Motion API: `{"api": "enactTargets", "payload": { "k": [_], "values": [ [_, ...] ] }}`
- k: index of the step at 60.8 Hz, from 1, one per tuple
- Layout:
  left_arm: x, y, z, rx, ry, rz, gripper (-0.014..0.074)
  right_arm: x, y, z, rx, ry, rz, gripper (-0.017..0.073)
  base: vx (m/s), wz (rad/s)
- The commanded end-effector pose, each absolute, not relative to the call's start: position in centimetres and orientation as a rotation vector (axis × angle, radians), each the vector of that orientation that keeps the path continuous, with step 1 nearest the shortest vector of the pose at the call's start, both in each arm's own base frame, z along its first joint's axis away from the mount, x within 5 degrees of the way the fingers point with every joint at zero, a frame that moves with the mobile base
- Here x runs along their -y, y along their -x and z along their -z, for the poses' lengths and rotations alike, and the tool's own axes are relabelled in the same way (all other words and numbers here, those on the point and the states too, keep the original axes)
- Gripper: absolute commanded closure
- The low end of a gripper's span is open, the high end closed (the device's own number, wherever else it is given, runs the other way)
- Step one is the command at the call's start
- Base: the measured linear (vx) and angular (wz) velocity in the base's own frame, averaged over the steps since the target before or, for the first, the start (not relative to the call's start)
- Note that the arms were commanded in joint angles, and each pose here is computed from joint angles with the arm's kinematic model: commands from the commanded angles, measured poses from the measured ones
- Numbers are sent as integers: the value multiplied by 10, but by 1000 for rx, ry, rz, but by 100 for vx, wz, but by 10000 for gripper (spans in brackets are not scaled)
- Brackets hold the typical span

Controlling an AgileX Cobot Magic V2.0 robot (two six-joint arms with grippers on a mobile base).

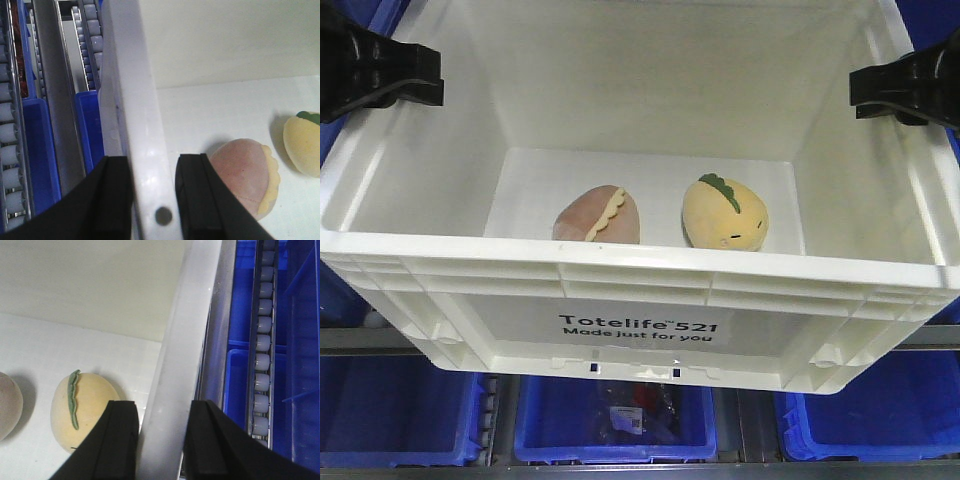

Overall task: Place moving items into box and shelve
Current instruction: 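Lower the crate onto the roller shelf and push it farther in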

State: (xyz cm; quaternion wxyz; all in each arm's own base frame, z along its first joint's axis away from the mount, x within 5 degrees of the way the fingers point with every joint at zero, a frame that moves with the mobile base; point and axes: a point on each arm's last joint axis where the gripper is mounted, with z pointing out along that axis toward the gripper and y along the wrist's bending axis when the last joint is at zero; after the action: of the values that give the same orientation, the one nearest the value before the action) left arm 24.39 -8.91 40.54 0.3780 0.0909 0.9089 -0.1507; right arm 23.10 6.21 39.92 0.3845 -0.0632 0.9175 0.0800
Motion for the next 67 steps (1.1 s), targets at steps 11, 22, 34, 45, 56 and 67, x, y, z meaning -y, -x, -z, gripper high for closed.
{"api": "enactTargets", "payload": {
  "k": [11,22,34,45,56,67],
  "values": [
    [91,-245,-434,-2130,-214,432,600,-62,-244,-416,-2184,178,-173,564,0,0],
    [96,-261,-419,-2180,-213,425,600,-67,-264,-402,-2215,182,-167,564,0,0],
    [104,-288,-401,-2183,-195,418,600,-72,-290,-394,-2129,193,-151,564,0,0],
    [109,-314,-398,-2038,-154,419,600,-79,-313,-392,-1983,192,-173,564,0,0],
    [114,-337,-389,-1937,-135,405,600,-86,-338,-382,-1882,189,-191,564,0,0],
    [119,-356,-365,-1978,-131,394,600,-92,-359,-362,-1867,194,-194,560,0,0]
  ]
}}
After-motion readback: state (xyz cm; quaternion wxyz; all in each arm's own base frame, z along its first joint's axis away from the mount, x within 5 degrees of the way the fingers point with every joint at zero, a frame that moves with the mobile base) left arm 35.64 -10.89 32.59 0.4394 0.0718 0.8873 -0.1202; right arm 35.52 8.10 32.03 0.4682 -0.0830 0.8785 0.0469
